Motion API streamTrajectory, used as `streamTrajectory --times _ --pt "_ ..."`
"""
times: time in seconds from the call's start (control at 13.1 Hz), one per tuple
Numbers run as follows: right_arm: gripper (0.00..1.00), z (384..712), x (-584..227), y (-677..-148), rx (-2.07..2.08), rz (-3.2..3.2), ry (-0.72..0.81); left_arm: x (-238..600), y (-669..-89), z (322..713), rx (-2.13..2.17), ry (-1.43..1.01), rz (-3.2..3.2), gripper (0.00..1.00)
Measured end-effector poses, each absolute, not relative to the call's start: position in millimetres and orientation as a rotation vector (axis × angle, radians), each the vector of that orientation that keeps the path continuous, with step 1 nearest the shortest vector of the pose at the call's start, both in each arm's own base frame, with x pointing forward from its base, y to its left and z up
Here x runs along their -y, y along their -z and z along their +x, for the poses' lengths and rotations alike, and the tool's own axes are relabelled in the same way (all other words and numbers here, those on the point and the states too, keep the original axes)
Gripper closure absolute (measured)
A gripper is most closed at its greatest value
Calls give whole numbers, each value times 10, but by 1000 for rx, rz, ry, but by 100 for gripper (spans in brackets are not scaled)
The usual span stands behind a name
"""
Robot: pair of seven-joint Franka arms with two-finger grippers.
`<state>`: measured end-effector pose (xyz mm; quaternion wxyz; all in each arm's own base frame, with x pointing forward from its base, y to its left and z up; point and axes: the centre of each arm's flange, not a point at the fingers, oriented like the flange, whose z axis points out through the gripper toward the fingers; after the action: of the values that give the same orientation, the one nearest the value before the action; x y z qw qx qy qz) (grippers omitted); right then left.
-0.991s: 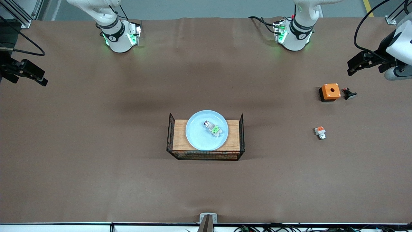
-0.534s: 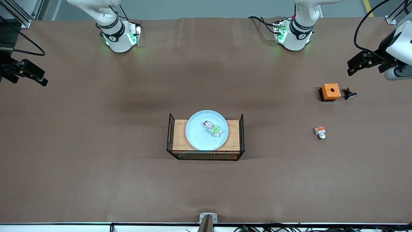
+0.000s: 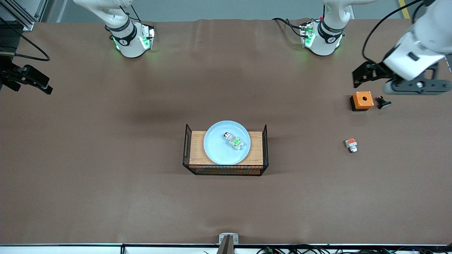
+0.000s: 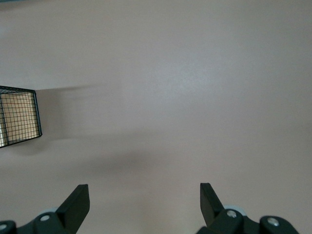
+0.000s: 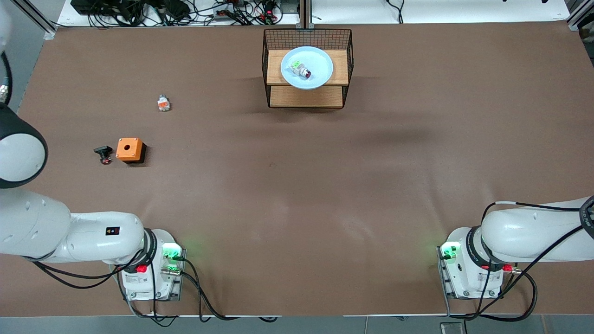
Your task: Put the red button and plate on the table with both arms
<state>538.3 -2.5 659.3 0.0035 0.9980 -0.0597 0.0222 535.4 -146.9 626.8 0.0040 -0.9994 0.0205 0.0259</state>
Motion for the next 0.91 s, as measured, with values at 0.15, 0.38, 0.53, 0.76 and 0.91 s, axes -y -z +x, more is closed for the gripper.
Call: streamTrajectory --times 0.15,0.38,0.53,0.76,0.91 --pt "0 5383 24 -6592 187 3128 -69 1921 -6141 5356 36 -65 -3147 0" --pt "0 5384 23 -6591 187 3128 -69 2681 -5881 5292 164 -114 -3165 0" --pt "0 5384 17 -6591 185 3128 -69 3149 -5756 5220 274 -115 -3181 0" --pt "0 5384 -12 -6591 176 3129 -69 3790 -5514 5213 499 -123 -3215 4" --pt "0 5385 -25 -6591 173 3129 -69 4120 -5224 5343 635 -151 -3239 6"
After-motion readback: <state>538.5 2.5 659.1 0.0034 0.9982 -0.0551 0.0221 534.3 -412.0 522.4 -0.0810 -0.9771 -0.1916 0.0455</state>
